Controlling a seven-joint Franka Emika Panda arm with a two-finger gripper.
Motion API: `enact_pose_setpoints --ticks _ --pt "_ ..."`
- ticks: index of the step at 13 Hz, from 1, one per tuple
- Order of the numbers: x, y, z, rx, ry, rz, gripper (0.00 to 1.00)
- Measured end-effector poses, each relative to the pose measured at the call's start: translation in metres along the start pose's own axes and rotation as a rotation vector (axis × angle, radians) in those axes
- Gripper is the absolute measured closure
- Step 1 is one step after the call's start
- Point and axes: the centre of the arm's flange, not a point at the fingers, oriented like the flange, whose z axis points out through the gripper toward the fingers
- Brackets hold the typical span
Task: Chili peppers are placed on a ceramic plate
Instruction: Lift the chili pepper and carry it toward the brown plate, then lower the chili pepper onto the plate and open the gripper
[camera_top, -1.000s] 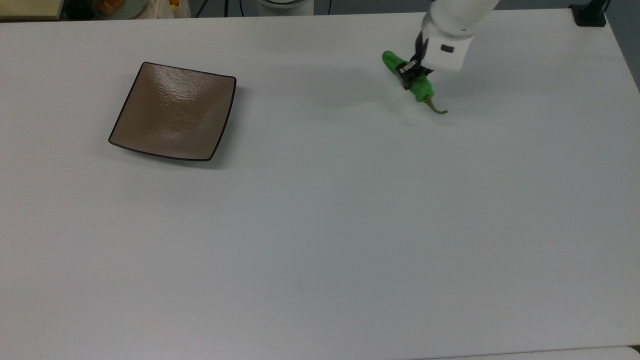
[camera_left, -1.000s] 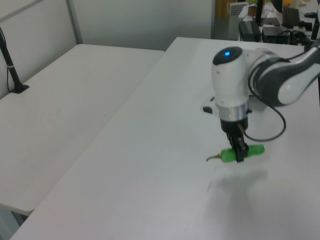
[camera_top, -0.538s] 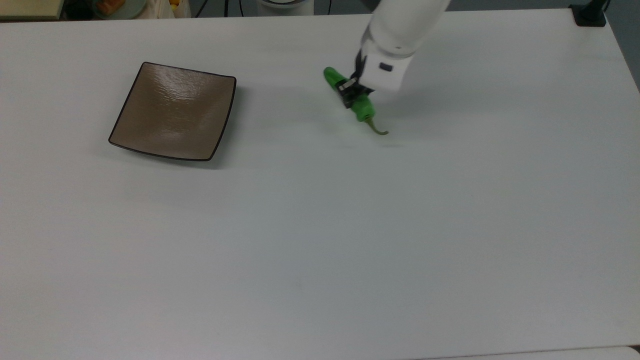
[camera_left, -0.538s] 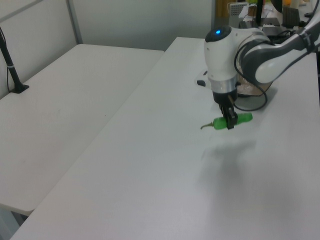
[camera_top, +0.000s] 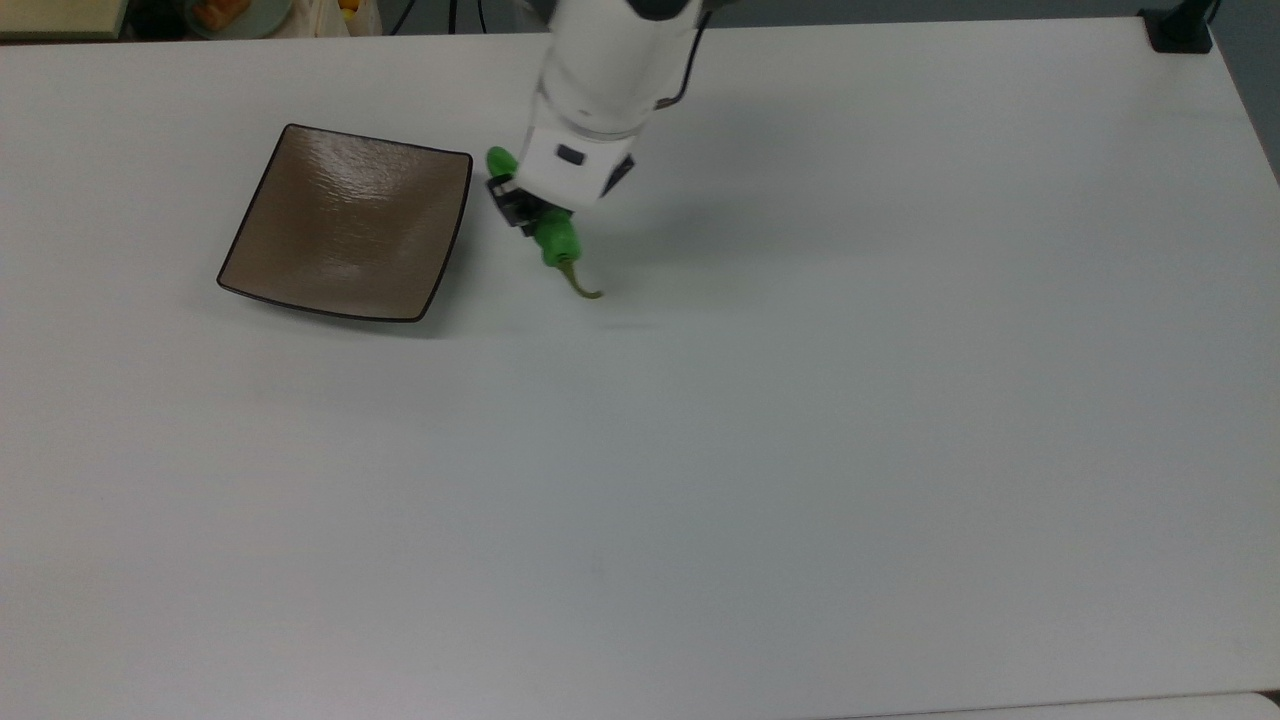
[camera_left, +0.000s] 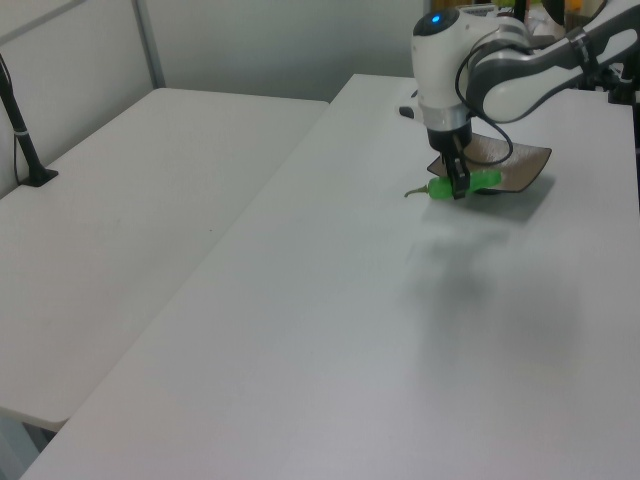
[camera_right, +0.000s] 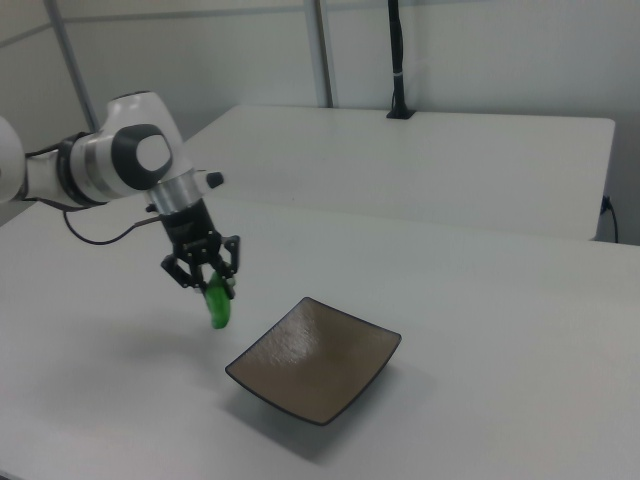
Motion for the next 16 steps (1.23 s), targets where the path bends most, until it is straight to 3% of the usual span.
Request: enact_pose_setpoints --ticks 8,10,11,16 --pt "-0.088 0.144 0.041 0.014 -0.074 0.044 0.63" --pt "-0.097 0.161 0.047 0.002 -0.054 0.073 0.56" --pt "-0.1 0.167 0.05 -0.002 -0.047 0.083 0.5" --pt "-0.097 0.169 0.053 0.003 -0.024 0.127 0.02"
